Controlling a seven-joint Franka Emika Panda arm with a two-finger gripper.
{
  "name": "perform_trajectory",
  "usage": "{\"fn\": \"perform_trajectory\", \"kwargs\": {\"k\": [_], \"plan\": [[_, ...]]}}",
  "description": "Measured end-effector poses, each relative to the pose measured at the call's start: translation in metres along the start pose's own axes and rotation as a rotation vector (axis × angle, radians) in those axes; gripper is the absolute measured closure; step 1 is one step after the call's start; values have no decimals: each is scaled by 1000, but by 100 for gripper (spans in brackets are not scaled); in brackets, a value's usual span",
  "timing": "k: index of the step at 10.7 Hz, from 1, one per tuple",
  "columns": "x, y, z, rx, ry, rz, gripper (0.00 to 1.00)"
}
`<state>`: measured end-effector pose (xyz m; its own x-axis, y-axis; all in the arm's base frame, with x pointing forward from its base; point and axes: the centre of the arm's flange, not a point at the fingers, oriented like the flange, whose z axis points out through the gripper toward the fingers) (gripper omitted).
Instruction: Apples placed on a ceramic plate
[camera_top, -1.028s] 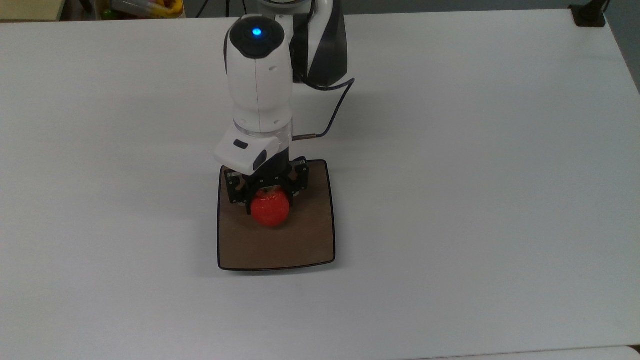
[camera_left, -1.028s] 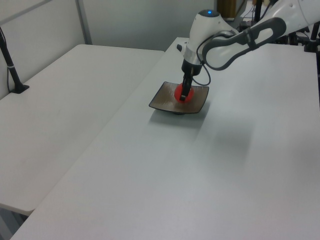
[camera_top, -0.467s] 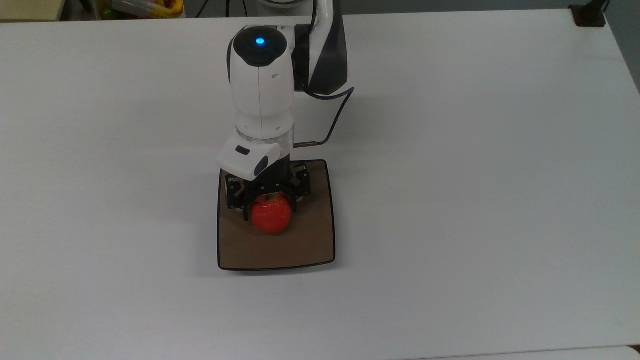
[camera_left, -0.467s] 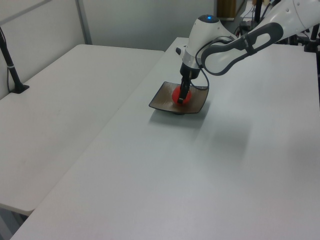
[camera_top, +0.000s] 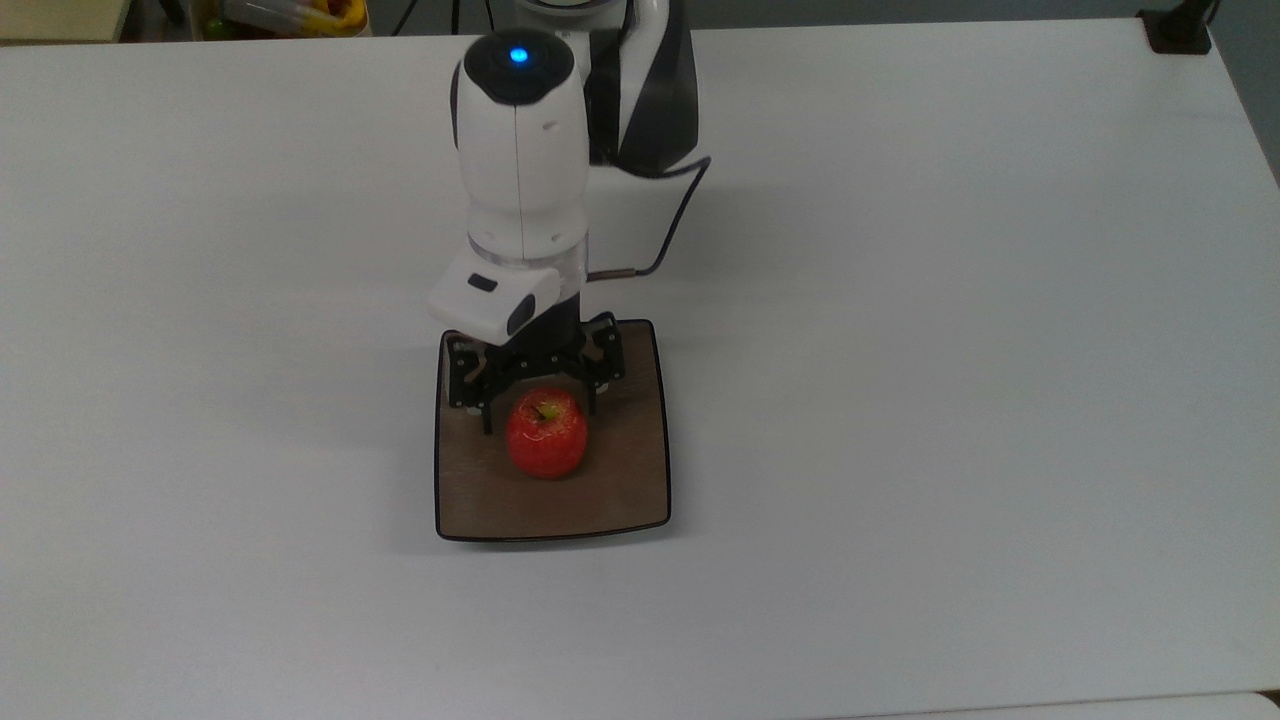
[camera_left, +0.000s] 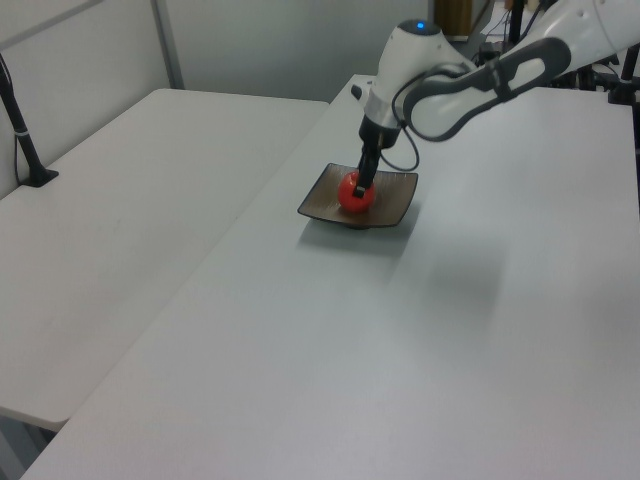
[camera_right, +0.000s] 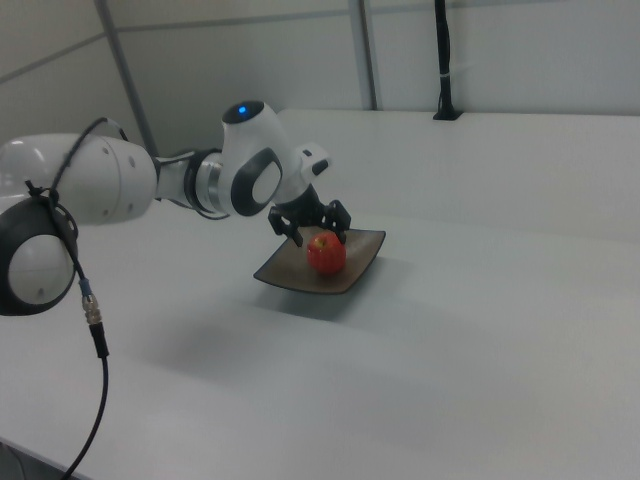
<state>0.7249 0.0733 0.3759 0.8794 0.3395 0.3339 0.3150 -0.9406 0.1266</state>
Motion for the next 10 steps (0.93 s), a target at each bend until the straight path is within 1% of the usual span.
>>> {"fn": "perform_trajectory", "kwargs": {"k": [2, 4, 6, 8, 9, 10], "plan": [[3, 8, -62, 23, -39, 13, 0], [-6, 17, -138, 58, -104, 28, 0], [-29, 31, -219, 91, -161, 53, 0], [-63, 42, -293, 124, -214, 92, 0], [-78, 45, -322, 132, -229, 152, 0], [-88, 44, -339, 147, -247, 223, 0]]}}
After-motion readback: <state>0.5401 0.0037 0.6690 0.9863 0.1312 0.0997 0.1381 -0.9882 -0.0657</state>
